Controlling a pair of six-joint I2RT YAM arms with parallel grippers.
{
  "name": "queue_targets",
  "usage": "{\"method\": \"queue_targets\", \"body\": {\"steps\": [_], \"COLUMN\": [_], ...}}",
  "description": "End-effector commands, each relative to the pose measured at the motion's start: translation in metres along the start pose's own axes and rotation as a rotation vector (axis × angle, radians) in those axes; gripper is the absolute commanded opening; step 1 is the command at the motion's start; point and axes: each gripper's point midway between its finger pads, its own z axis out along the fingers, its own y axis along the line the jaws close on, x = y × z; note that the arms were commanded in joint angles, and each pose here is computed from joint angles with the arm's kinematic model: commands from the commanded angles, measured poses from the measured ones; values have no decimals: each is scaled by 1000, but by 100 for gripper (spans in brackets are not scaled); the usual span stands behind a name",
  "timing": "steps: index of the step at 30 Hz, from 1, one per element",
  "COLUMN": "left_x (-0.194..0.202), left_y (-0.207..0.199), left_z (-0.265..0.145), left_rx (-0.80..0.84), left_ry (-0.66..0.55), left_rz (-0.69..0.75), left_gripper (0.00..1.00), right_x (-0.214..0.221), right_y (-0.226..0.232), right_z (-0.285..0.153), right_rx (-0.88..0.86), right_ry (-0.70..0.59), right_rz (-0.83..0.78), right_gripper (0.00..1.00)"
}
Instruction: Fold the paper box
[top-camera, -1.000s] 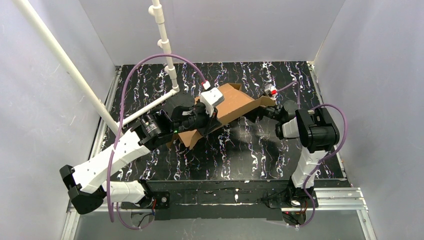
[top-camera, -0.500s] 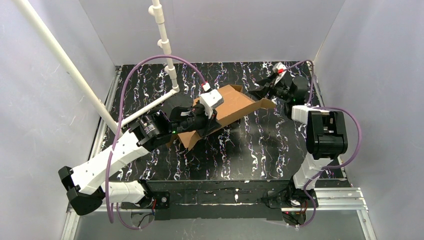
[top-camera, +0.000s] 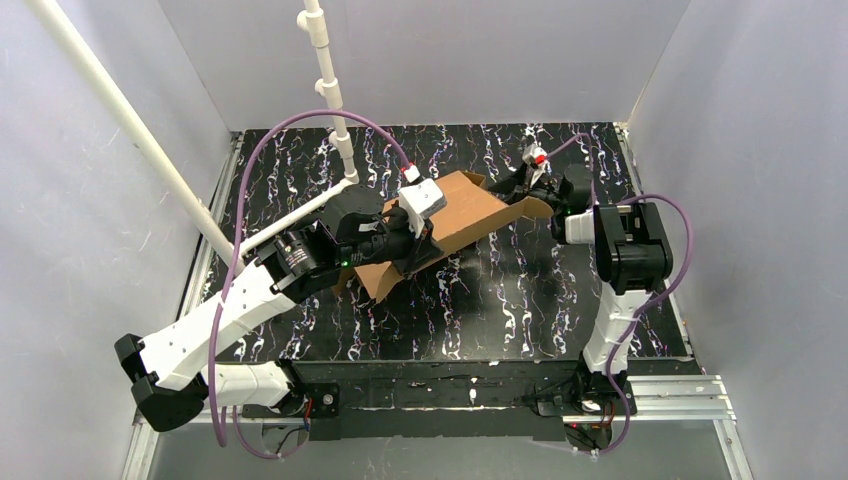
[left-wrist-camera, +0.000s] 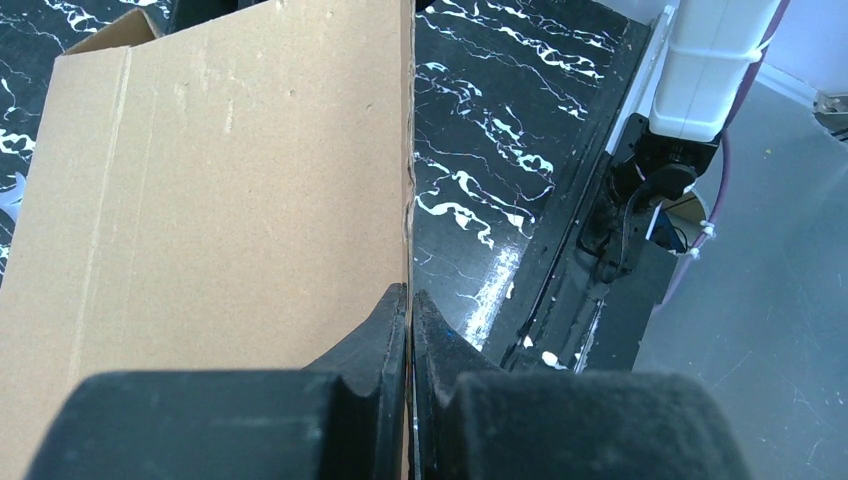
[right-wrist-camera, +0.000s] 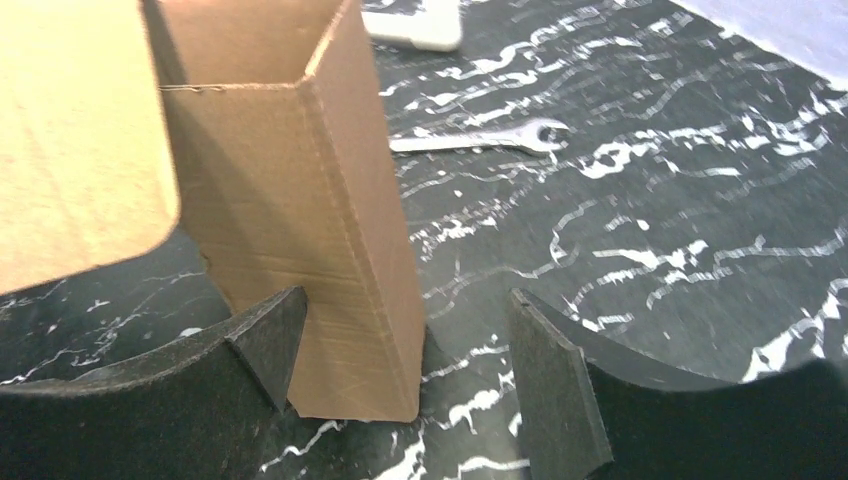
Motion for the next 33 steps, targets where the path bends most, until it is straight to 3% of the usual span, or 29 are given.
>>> {"method": "queue_targets", "body": {"steps": [1, 5, 7, 14, 25, 33], "left_x": [-19, -19, -21, -28, -26, -38], "left_y": [-7, -6, -5, -4, -3, -4], "left_z": [-9, -9, -9, -5, -3, -5], "left_rx": [32, 29, 20, 17, 7, 18], "left_ry": [-44, -42, -47, -67, -74, -111], "left_rz": [16, 11, 11, -7, -43, -64], "left_gripper": [0, 0, 0, 0, 0, 0], "right_x": [-27, -35, -29, -42, -33, -26], "right_y": [20, 38, 45, 47, 44, 58], "right_z": [16, 18, 19, 16, 22, 32], "right_rx": [-138, -222, -249, -153, -58, -85], "right_ry": [-77, -146, -132, -193, -132, -123], "right_rz": [-118, -87, -41, -54, -78, -101], "right_gripper": [81, 79, 72, 68, 63, 59]}}
